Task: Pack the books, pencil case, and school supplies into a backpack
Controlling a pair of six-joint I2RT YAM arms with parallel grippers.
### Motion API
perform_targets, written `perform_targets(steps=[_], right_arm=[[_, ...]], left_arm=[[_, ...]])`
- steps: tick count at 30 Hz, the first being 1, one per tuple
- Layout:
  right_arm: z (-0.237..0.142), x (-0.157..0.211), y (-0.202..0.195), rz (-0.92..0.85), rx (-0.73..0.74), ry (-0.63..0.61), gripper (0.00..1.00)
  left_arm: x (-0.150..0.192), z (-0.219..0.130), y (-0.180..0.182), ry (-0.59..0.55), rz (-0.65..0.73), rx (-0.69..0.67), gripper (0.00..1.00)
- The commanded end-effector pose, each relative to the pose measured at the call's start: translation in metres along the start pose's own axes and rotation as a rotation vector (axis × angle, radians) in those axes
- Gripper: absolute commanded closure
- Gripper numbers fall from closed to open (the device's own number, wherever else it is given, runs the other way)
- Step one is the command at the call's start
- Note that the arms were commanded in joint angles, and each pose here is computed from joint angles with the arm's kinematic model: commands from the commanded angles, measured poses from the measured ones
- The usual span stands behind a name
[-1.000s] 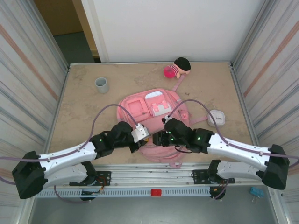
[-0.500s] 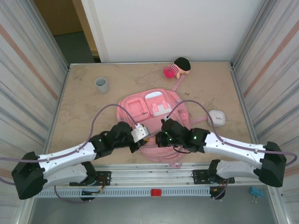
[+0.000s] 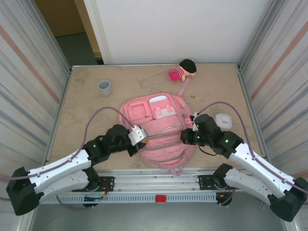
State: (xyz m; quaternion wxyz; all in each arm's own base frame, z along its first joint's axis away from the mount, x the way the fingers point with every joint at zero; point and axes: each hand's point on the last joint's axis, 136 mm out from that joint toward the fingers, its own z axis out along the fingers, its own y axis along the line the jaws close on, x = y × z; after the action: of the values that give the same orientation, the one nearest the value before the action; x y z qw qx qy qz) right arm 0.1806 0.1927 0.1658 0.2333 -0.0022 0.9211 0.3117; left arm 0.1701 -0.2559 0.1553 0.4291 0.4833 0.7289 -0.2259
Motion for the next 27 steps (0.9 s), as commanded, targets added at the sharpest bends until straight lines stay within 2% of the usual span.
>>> perform_targets(steps=[1,6,9,15,19,22,24,26,27], right_arm=[[0.007,0.014,0.012,-0.053,-0.089,0.076,1.0],[0.012,0.023,0.052,-0.138,-0.226,0.123,1.0],[0.015,0.03,0.066,-0.183,-0.239,0.153,1.0],[0.021,0.037,0.072,-0.215,-0.224,0.19,1.0],[0.021,0.037,0.068,-0.218,-0.204,0.187,1.0],[0.019,0.034,0.055,-0.212,-0.155,0.174,1.0],[0.02,0.033,0.035,-0.202,-0.066,0.162,0.97],[0.021,0.032,0.017,-0.2,0.017,0.162,0.91],[0.022,0.033,0.013,-0.203,0.039,0.166,0.87]], left_arm=[[-0.001,-0.009,0.01,-0.008,-0.008,-0.04,0.73],[-0.032,-0.01,-0.016,-0.09,0.028,0.117,0.45],[-0.045,-0.003,-0.023,-0.094,0.062,0.147,0.37],[-0.048,0.027,-0.026,-0.037,0.117,0.161,0.34],[-0.039,0.044,-0.023,0.015,0.122,0.157,0.44],[-0.03,0.047,-0.024,0.045,0.132,0.162,0.67],[-0.029,0.045,-0.024,0.033,0.128,0.158,0.85],[-0.031,0.041,-0.027,-0.009,0.125,0.172,0.93],[-0.032,0.04,-0.028,-0.026,0.121,0.18,0.94]])
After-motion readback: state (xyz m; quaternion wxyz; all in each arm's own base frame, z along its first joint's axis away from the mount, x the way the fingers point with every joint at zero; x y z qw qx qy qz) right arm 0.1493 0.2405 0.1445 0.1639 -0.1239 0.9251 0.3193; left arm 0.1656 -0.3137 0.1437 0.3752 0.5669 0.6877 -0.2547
